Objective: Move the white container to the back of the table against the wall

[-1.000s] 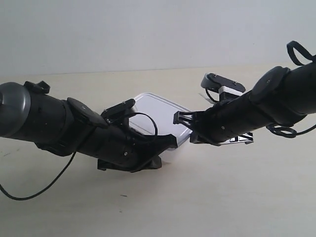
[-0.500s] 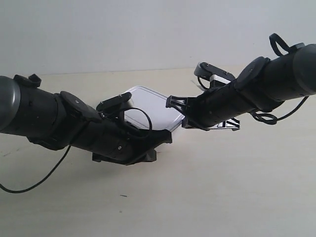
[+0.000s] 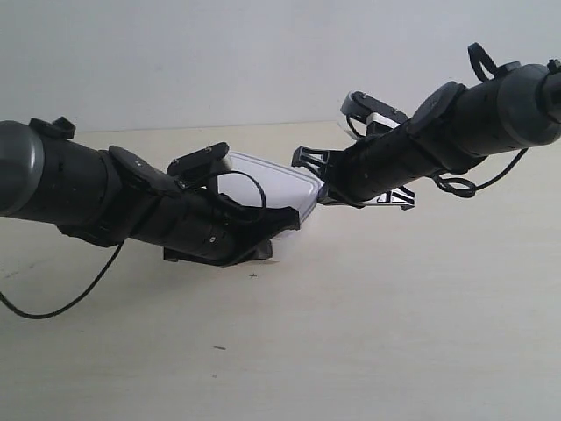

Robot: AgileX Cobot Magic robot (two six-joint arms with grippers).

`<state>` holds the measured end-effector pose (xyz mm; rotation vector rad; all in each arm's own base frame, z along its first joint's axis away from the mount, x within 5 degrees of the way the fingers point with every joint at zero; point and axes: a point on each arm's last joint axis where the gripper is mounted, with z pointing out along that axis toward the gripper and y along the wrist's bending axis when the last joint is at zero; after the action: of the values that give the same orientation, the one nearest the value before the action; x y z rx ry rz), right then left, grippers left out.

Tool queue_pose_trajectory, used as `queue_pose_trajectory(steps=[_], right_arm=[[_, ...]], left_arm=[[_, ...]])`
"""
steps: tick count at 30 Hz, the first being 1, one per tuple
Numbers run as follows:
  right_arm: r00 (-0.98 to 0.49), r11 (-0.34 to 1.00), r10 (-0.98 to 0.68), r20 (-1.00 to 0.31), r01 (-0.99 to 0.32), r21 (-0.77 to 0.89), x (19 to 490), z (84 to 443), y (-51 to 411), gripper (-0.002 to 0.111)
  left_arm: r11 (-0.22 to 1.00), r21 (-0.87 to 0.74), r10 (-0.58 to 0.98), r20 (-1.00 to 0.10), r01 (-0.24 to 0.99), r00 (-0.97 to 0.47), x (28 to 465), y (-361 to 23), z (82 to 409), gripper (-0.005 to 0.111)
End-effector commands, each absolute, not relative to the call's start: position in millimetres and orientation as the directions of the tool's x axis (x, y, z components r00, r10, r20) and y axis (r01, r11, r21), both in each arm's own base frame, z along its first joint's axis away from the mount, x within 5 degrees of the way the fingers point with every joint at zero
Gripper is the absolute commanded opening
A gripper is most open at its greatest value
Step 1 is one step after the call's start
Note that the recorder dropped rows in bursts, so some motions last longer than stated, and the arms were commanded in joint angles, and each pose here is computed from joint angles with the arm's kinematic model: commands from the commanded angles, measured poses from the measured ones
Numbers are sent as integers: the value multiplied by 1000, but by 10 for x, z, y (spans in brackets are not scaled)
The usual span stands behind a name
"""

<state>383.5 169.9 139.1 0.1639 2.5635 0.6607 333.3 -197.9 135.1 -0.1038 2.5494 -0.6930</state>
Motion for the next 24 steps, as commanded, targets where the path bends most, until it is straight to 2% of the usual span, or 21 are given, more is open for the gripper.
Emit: queue_pose_trajectory(steps=[1, 11, 18, 24], right_arm=[[-863, 882, 234, -447, -5, 472, 3874, 1410, 1676, 0], [-855, 888, 264, -446, 35, 458, 3940, 1415, 1480, 0], [-841, 908, 262, -474, 49, 416, 3977, 1584, 1211, 0], [-870, 900, 236, -433, 28, 435, 3878, 1752, 1233, 0]], left_arm=[[867, -495, -199, -449, 57, -871, 3449, -1973, 1332, 0], [861, -503, -195, -452, 68, -871, 3600, -2056, 1266, 0], [856, -511, -204, -475, 80, -856, 3760, -2108, 1276, 0], [841, -526, -175, -491, 130, -853, 3928, -2149, 1286, 0]])
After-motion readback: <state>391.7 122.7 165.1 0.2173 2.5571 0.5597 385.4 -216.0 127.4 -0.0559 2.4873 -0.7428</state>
